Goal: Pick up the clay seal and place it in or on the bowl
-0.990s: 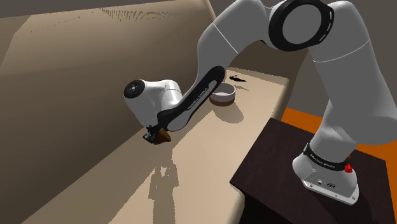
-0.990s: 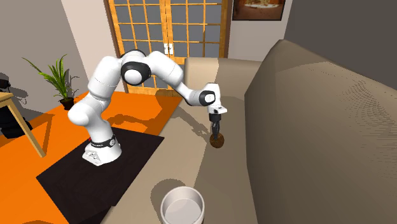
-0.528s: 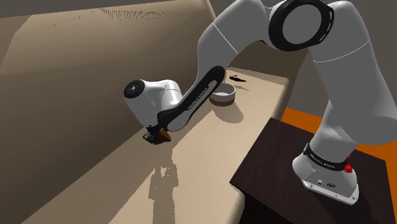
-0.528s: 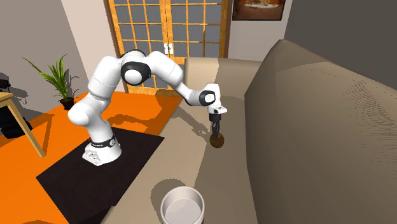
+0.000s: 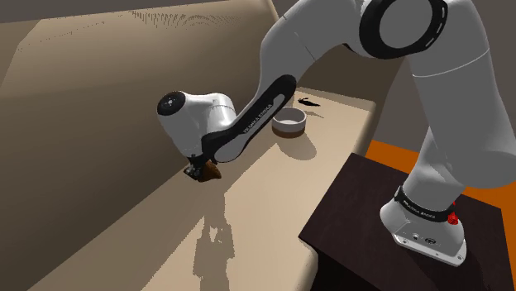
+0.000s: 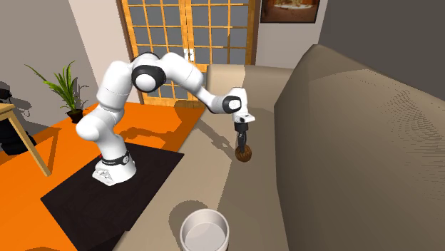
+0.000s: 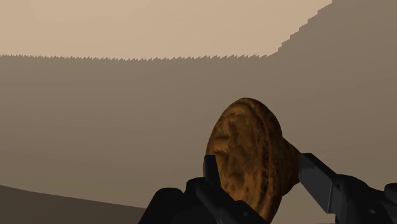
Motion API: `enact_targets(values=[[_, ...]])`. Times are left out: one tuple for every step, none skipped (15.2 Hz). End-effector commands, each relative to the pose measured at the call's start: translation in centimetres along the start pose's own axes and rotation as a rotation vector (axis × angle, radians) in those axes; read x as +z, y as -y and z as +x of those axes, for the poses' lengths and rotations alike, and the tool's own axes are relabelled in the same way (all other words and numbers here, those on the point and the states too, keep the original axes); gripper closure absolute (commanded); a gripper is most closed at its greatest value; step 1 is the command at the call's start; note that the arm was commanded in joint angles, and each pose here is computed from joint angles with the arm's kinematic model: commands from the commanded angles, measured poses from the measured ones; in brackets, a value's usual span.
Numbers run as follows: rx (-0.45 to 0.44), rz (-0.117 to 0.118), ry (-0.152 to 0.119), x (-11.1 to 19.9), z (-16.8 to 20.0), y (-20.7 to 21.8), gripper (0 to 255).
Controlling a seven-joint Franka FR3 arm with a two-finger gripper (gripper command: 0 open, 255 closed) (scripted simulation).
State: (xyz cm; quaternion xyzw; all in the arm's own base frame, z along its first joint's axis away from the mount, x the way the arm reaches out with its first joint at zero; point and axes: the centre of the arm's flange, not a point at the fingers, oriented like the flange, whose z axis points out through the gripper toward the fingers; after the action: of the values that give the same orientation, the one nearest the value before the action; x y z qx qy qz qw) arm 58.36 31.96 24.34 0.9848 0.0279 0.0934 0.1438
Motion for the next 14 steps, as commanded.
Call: enact_targets(values=[[0.000,0.000,0.000,-1.1,0.2,-0.3,255],[0.000,0.000,0.000,-1.6,0.3,-0.4,255],[0.000,0.000,0.000,-2.1,0.4,-0.6,255],[0.000,0.000,0.000,-2.6,0.5,-0.7,255],[0.000,0.000,0.000,-3.1,0.6,-0.9,255],[0.000,0.000,0.000,-3.6,0.7,-1.0,255],[0.000,0.000,0.000,-4.1,0.8,-1.2,255],[0.000,0.000,0.000,-4.6,0.9,-1.3,255],[0.000,0.000,0.000,-5.1,1.0,-1.5,255],[0.000,0.000,0.000,-5.6,1.1,-1.6,255],[0.000,0.000,0.000,-6.1,1.2,-1.8,255],[0.000,0.000,0.000,-6.6,1.3,-1.9,255],[0.000,0.000,0.000,-7.0,1.4,-2.1,255],[0.000,0.000,0.000,-7.5,1.4,-2.2,255]])
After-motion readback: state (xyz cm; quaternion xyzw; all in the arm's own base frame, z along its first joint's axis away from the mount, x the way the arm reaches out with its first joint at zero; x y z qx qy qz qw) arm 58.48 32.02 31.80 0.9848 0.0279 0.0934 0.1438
